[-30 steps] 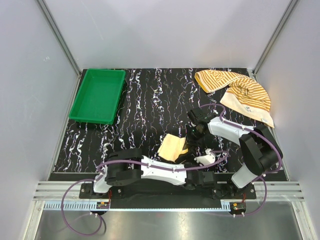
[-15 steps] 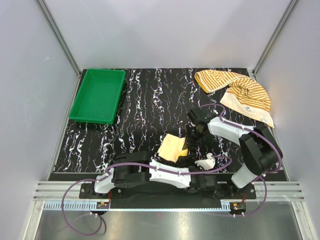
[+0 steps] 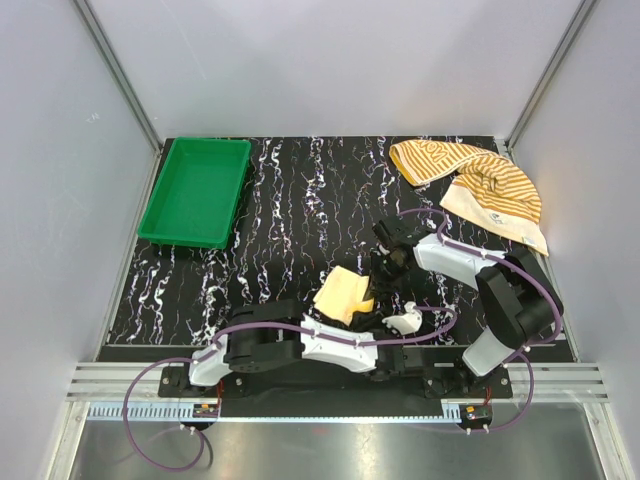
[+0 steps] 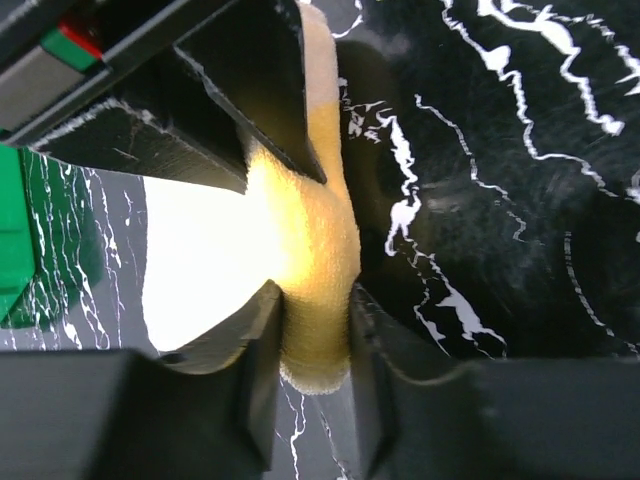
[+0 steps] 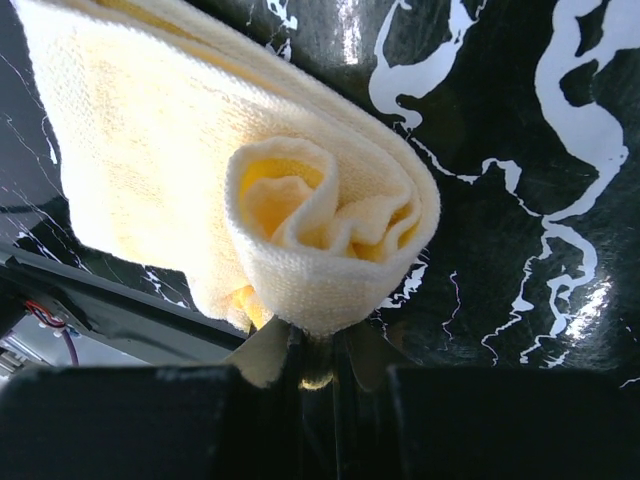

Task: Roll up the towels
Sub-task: Roll the towel

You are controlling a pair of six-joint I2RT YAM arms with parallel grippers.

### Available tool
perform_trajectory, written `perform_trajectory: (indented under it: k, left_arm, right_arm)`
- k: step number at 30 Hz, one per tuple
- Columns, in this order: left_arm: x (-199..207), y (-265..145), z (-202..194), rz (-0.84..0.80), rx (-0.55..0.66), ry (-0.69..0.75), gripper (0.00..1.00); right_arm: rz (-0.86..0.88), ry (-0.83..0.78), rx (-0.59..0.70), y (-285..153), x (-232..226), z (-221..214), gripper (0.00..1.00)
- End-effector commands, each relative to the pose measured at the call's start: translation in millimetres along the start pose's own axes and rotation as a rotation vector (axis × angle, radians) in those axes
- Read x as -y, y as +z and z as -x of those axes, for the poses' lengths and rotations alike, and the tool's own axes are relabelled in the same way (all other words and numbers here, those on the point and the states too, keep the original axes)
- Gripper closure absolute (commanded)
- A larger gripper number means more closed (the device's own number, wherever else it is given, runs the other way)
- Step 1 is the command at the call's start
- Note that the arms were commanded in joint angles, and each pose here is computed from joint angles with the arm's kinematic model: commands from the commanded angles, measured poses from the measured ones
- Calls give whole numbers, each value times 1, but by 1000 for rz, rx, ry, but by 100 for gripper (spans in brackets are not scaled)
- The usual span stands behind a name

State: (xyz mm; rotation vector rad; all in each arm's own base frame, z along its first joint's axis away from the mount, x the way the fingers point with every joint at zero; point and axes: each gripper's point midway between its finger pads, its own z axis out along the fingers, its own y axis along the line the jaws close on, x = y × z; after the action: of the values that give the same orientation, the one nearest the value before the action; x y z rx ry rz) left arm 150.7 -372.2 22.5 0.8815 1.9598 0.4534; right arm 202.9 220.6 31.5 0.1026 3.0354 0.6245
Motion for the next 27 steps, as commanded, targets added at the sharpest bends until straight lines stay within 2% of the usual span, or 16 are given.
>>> perform_trajectory:
  k: [1, 2, 7, 10, 11, 12, 13, 18, 23, 27]
  left_arm:
    - [-3, 7, -2, -26, -7, -76, 72]
    - [-4, 8, -2, -33, -6, -82, 77]
    - [-2, 7, 3, -97, 2, -92, 85]
    - [-2, 3, 2, -145, -8, -101, 87]
    - [-3, 3, 1, -151, -13, -108, 88]
    - [-5, 0, 3, -165, -12, -118, 89]
    - [-6, -2, 4, -170, -11, -124, 89]
    - [-12, -5, 0, -192, -27, -135, 91]
    - [-11, -6, -3, -220, -51, -154, 93]
    - [-6, -12, -3, -319, -83, -205, 93]
  right_arm:
    - [27, -37, -59, -2, -7, -13, 100]
    - [22, -37, -67, -1, -5, -16, 100]
    - [17, -35, -63, -3, -4, -17, 100]
    - [-4, -39, -24, -10, -4, -10, 79]
    - [-22, -42, -5, -14, -3, -7, 70]
    - [-29, -46, 18, -19, -5, -2, 54]
    - [-45, -45, 33, -22, -4, 1, 47]
    - [-127, -41, 118, -41, 5, 22, 27]
    - [-161, 31, 247, -74, 22, 57, 25]
    - [-178, 104, 349, -103, 41, 76, 23]
